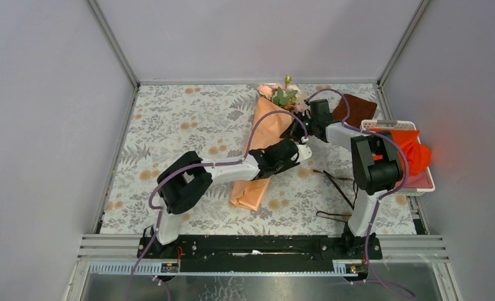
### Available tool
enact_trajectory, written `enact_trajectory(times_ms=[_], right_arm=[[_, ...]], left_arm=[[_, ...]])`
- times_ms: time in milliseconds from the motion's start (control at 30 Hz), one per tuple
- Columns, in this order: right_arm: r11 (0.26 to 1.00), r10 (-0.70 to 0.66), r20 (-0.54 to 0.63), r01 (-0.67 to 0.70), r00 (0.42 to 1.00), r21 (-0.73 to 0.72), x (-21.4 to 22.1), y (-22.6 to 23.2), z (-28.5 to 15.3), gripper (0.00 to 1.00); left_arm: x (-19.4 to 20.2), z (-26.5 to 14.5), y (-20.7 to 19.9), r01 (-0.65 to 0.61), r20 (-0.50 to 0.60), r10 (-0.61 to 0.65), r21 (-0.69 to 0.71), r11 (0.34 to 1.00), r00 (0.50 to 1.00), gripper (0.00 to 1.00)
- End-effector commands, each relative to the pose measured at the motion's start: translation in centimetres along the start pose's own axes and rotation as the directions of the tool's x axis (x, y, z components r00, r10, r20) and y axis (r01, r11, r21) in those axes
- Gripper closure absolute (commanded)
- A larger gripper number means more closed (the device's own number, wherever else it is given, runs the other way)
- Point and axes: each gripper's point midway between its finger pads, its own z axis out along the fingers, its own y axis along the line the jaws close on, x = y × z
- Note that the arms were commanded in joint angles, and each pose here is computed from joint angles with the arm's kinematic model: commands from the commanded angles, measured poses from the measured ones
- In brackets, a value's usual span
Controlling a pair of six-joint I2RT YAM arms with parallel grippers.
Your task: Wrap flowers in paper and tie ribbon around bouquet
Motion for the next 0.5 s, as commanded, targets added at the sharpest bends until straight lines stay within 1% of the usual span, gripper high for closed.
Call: enact_trajectory(times_ms=[0,67,167,233,267,300,367,400,467], right_arm=[[0.998,-0.050,0.064,0.053,0.997,-0.038,-1.6,2.6,-1.5,1.00],[0.998,-0.052,0.063,0.055,0.997,-0.036,-1.6,2.6,-1.6,1.00],[0.998,-0.061,0.066,0.063,0.996,-0.031,-1.7,2.7,-1.9,1.00],[0.997,-0.071,0.062,0.072,0.996,-0.019,-1.7,2.6,-2.0,1.00],[0.996,-0.082,0.062,0.083,0.995,-0.013,-1.9,2.6,-2.1,1.00],[0.996,-0.087,0.040,0.087,0.995,0.014,-1.5,2.2,-2.3,0.95],[0.987,-0.132,0.006,0.131,0.991,0.089,-1.4,1.4,-3.1,0.71],[0.968,-0.183,0.022,0.177,0.983,0.176,-2.4,0.6,-4.1,0.63],[0.899,-0.255,0.024,0.227,0.967,0.376,-3.5,-1.7,-7.3,0.54]], left_arm=[[-2.0,-0.7,1.8,0.016,0.085,-0.010,-0.069,0.998,0.996,0.52],[-1.8,-0.5,1.8,0.013,0.076,-0.008,-0.066,0.998,0.997,0.66],[-1.2,0.0,1.5,0.013,0.054,-0.010,-0.052,0.999,0.999,0.83],[-1.0,0.3,1.3,0.017,0.043,-0.015,-0.042,0.999,0.999,0.99],[-1.0,0.3,1.4,0.023,0.041,-0.022,-0.038,0.999,0.999,1.00],[-1.1,0.3,1.4,0.028,0.043,-0.027,-0.035,0.999,0.999,1.00],[-1.2,0.1,1.9,0.045,0.048,-0.043,-0.034,0.998,0.998,1.00],[-1.3,0.0,2.3,0.058,0.049,-0.056,-0.033,0.998,0.997,1.00],[-1.0,0.0,3.3,0.099,0.042,-0.097,-0.026,0.995,0.994,1.00]])
